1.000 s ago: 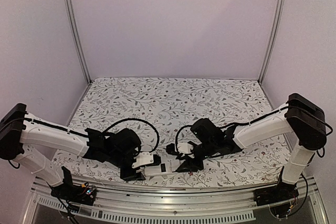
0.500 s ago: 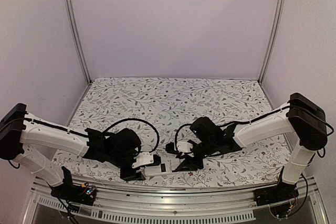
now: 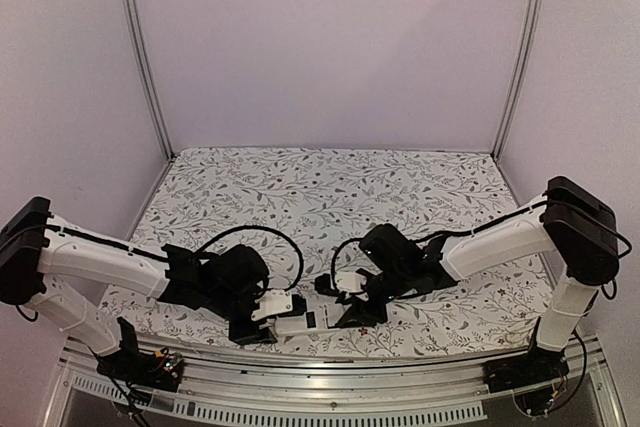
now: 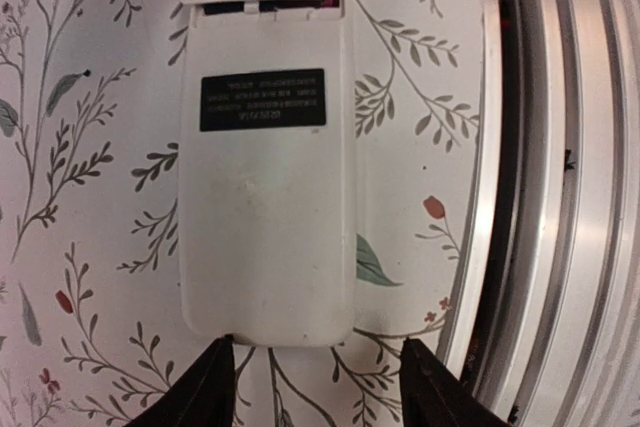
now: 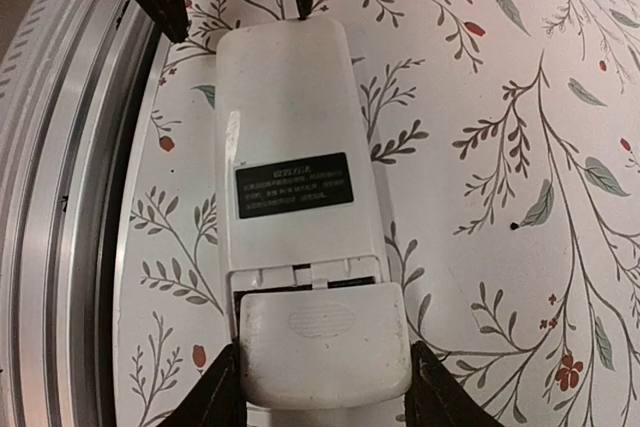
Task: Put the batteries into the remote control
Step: Place the battery cover on the remote control without the battery cover.
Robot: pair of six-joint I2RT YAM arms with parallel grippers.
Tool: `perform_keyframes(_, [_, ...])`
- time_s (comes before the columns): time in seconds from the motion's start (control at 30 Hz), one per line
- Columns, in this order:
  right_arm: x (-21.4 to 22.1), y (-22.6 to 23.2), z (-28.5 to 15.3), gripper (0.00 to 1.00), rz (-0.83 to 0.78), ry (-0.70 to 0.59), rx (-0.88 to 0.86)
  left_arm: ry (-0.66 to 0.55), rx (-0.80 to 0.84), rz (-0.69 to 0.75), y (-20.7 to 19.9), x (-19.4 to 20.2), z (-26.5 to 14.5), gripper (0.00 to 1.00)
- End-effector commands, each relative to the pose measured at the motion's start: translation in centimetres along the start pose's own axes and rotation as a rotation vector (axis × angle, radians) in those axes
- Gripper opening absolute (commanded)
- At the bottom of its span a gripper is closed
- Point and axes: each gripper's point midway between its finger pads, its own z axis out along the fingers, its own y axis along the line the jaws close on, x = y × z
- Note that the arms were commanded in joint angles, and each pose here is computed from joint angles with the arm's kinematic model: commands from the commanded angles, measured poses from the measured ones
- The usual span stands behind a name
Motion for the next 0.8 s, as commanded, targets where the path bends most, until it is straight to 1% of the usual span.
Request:
perform_keyframes(0.0, [0.0,0.2,-0.1,0.15,-0.013,0.023,-0.002,-0.019,-0.002,0.0,0.2,-0.6,-0.6,0.55])
perform_keyframes(0.2, [-1.2,0.4,0.3,0.15,-0.005,-0.027,-0.027,-0.017,-0.001,-0.001,0.2,-0.5,-0.6,0.55])
perform_keyframes(0.43, [-0.8,0.9,0.6,0.15,0.001,-0.019,-0.041,-0.018,0.003,-0.001,0.2,-0.6,-0.6,0.55])
perform_keyframes(0.77, [-0.6,0.4,1.2,0.16,-0.001,-0.005,-0.025,-0.019,-0.001,0.0,0.2,-0.6,-0.7,0.54])
